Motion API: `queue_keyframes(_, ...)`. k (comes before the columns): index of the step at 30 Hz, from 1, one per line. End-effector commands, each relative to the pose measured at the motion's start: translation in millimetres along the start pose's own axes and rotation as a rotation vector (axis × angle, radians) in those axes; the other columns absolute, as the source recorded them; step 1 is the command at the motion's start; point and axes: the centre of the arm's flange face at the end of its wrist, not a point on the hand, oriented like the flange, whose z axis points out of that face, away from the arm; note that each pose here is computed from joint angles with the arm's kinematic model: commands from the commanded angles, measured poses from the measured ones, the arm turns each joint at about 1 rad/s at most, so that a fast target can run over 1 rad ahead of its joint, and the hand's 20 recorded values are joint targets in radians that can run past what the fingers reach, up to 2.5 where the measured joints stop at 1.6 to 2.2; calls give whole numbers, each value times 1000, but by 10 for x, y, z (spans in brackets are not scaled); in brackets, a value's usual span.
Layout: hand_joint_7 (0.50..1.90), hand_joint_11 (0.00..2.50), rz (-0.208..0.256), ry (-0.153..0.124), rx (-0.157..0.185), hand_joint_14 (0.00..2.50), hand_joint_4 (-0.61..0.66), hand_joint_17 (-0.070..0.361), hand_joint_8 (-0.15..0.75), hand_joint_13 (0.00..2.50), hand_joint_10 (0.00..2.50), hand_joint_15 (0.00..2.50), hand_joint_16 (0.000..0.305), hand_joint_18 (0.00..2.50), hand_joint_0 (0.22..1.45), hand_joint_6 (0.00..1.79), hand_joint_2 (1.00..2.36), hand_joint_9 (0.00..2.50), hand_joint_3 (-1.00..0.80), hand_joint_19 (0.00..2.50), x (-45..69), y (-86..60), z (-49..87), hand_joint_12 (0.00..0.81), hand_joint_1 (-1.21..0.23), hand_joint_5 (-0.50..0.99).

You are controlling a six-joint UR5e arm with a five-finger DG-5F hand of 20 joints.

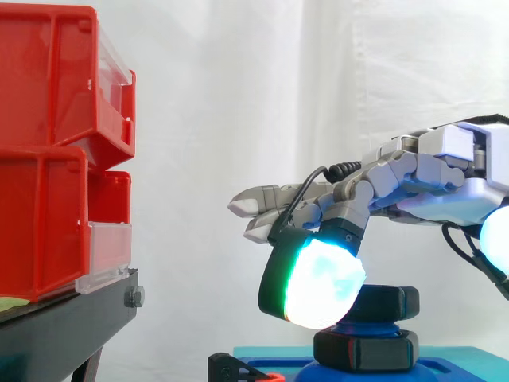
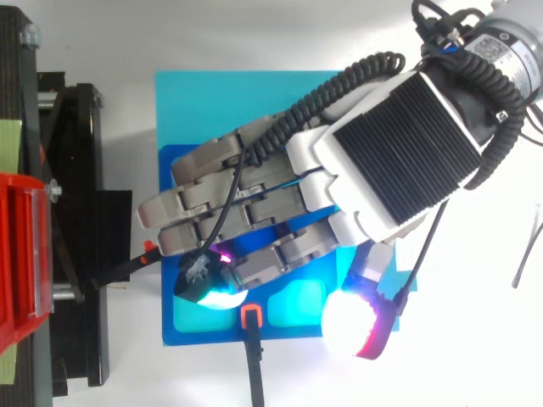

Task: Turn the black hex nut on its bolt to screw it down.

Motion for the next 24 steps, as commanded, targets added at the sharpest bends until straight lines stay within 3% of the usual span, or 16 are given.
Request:
queue_keyframes(1,642,96,-4,0,-6,1,339,125,328,253,3,54,56,265,501,806,1000,413,-500,483,-13,-45,-69,353,-261,-123)
queue_keyframes(5,647,110,-4,3,-4,2,341,125,328,256,2,50,56,268,501,804,1000,414,-500,491,-12,-95,-140,353,-261,-123)
queue_keyframes(13,658,96,-5,2,-3,1,341,126,328,265,2,60,56,282,501,796,1000,413,-500,487,-25,-101,-148,354,-262,-123)
queue_keyframes(19,661,102,-1,1,-8,1,345,127,328,269,2,61,56,293,501,792,1000,415,-500,495,-9,-31,-52,353,-262,-122)
queue_keyframes(24,698,103,7,0,8,2,346,127,327,270,2,60,56,298,501,762,1000,414,-500,493,5,17,31,354,-262,-120)
